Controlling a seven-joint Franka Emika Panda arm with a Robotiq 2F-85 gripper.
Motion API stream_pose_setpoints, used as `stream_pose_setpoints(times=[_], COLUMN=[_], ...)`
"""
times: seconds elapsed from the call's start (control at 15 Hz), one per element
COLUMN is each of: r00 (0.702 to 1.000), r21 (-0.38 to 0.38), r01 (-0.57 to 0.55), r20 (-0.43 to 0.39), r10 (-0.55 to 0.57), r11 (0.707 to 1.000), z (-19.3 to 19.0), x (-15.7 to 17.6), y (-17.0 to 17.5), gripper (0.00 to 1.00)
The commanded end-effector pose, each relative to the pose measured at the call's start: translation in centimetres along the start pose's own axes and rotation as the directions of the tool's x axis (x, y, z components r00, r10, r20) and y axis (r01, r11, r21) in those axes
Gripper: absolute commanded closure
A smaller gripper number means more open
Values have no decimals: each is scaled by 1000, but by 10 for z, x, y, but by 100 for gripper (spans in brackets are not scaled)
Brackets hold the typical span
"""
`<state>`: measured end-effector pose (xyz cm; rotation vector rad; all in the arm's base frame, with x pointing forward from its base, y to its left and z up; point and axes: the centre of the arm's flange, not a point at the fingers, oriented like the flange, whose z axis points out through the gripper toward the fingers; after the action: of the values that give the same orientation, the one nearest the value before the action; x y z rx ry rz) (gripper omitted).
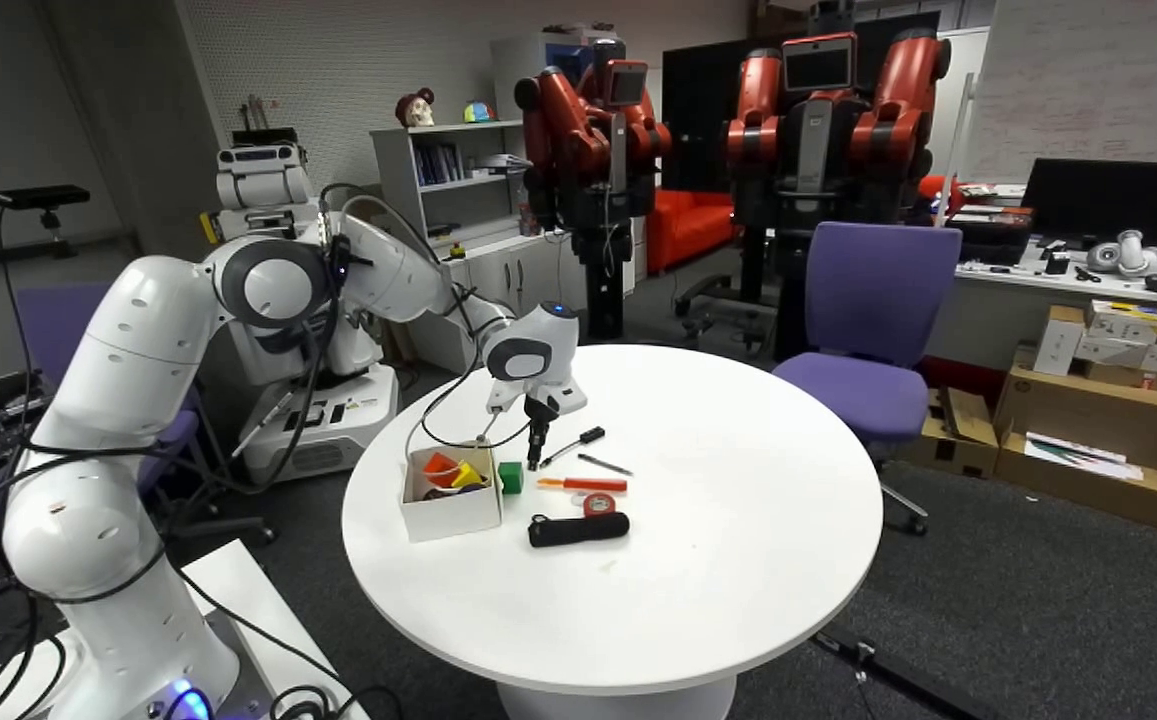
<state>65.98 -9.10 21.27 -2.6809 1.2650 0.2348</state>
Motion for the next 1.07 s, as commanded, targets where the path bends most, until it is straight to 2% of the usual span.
stream_pose_setpoints(times=[0.0, 0.73, 1.0], r00=[1000, 990, 988], r21=[14, -20, -46], r01=[-9, 40, 46], r20=[17, 136, 149], r10=[8, -37, -39], r11=[1000, 999, 998], z=[9, 29, 43], x=[9, 2, 4], y=[-9, -21, -23], gripper=[0, 0, 0])
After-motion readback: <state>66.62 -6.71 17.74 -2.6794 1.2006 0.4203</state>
